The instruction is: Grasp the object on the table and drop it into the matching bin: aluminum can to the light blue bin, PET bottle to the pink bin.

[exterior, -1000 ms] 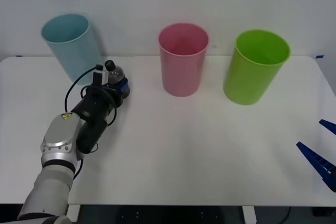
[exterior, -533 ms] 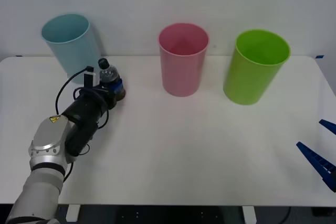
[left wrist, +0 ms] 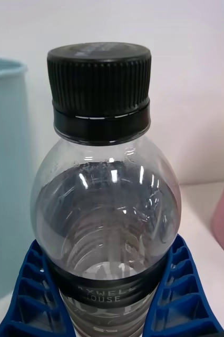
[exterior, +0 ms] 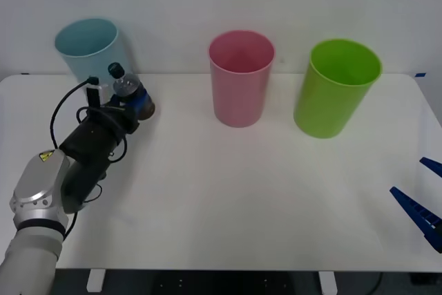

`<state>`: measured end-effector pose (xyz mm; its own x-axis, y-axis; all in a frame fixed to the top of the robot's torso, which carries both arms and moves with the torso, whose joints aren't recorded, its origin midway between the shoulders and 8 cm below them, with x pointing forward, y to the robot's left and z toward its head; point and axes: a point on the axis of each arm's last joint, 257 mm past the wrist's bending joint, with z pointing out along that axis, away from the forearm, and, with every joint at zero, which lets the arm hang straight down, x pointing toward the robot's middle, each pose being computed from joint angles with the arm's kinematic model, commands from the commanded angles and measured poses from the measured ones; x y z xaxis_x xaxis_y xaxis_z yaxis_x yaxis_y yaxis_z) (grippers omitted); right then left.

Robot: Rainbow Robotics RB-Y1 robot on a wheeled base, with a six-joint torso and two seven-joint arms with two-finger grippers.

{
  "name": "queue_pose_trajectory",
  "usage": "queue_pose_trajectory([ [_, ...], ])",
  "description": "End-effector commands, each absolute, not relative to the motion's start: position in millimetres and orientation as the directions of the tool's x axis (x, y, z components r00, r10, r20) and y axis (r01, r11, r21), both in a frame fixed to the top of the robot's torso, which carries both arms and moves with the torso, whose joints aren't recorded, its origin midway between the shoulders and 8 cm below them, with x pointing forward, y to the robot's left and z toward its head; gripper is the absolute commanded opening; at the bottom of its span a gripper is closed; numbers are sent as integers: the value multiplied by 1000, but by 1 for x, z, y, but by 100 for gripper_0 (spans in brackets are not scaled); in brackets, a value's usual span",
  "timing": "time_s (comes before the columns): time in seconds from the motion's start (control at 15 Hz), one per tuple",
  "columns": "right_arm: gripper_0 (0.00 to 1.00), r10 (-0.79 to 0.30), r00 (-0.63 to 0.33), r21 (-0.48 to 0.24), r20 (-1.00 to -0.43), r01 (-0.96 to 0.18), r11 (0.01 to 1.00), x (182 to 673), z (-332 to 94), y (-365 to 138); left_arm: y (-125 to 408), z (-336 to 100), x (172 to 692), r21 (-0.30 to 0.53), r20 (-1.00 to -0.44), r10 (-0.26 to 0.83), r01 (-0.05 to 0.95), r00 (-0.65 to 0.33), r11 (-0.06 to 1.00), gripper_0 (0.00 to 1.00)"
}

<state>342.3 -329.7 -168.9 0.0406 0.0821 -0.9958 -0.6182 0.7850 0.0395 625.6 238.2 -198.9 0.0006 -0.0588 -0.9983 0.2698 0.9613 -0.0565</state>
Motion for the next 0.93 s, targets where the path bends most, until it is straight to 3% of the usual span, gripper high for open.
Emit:
queue_pose_trajectory([
  [0.07,100,82,41,39,-996,-618,785,342,-169,-330,234,-178,618,-74,-995,-89,300,36,951,0],
  [0.47,100,82,41,39,-996,-618,785,342,-169,-330,235,-132,607,-105,-984,-149,353,99,930,0],
  [0.93,100,82,41,39,-996,-618,785,342,-169,-330,229,-66,582,-200,-956,-276,469,98,860,0],
])
